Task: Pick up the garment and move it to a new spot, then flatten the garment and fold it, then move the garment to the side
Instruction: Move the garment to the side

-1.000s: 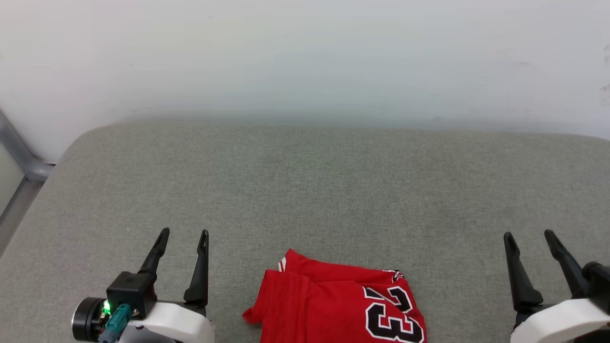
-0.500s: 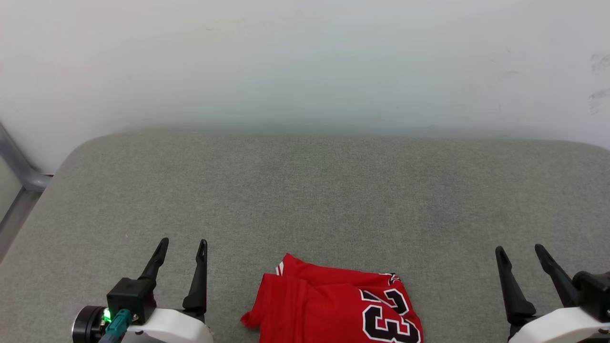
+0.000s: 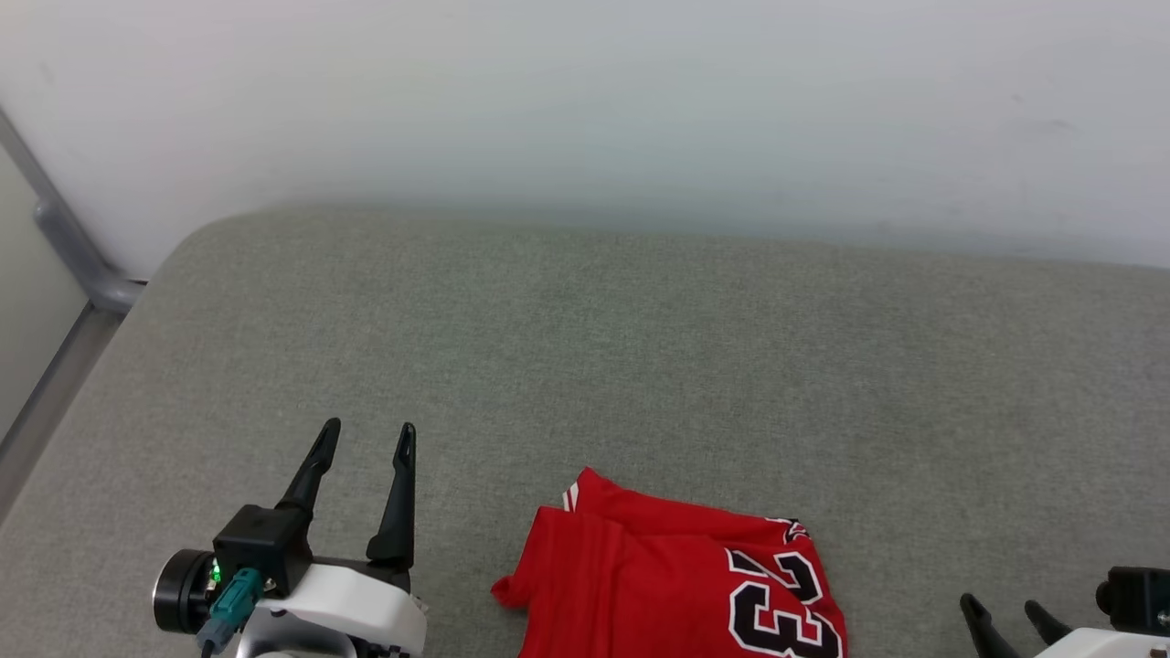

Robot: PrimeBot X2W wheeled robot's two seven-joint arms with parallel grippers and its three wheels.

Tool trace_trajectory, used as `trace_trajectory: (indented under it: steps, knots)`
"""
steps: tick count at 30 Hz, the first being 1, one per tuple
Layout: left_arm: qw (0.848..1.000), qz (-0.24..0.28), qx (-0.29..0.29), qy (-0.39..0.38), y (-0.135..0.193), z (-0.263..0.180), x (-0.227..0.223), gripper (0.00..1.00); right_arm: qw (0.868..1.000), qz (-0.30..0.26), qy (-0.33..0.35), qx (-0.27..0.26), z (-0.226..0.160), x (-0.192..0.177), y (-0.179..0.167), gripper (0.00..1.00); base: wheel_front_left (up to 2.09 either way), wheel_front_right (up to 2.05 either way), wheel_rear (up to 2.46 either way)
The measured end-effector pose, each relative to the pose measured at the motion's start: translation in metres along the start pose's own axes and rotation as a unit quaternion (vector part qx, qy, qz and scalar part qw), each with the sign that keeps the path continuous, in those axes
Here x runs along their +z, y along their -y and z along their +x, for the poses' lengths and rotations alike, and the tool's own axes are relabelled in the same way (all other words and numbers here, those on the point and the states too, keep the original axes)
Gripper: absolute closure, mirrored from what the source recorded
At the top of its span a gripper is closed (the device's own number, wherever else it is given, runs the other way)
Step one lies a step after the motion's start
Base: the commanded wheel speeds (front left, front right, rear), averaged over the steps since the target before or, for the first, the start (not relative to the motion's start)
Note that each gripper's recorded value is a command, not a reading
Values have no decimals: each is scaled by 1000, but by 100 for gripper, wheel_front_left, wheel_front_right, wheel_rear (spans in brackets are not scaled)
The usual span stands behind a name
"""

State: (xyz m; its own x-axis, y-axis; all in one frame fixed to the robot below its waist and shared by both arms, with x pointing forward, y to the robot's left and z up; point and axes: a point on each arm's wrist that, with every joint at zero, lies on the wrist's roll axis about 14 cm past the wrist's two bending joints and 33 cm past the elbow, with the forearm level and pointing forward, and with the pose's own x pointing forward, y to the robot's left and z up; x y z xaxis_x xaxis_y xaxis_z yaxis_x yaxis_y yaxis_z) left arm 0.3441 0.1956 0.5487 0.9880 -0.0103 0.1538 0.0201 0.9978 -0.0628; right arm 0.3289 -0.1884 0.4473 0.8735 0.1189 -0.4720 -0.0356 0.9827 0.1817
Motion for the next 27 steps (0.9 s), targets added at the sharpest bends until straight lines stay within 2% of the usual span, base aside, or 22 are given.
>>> trace_trajectory:
  steps: [6, 11, 14, 19, 20, 21, 22, 27]
  knots:
    - [1000, -1, 11, 4, -6, 10, 1, 0, 990, 15, -121, 67, 21, -41, -37, 0, 0, 0, 0]
    - [1000, -5, 27, -8, -17, 15, -9, 0, 965, 33, -220, 136, 31, -74, -78, 0, 0, 0, 0]
    - [999, -3, 32, -11, -21, 20, -12, 0, 954, 41, -249, 163, 41, -82, -96, 0, 0, 0, 0]
    - [999, 3, 45, -18, -31, 22, -18, 0, 938, 43, -295, 178, 49, -99, -105, 0, 0, 0, 0]
    - [999, 4, 49, -19, -33, 22, -18, 0, 935, 45, -300, 181, 50, -100, -107, 64, 0, 0, 0]
    - [998, 4, 52, -19, -35, 22, -19, 0, 935, 44, -303, 181, 51, -102, -107, 64, 0, 0, 0]
    - [998, 6, 52, -21, -36, 23, -20, 0, 933, 44, -307, 183, 52, -102, -108, 100, 0, 0, 0]
    - [999, 8, 50, -20, -35, 23, -21, 0, 932, 45, -300, 199, 51, -98, -116, 100, 0, 0, 0]
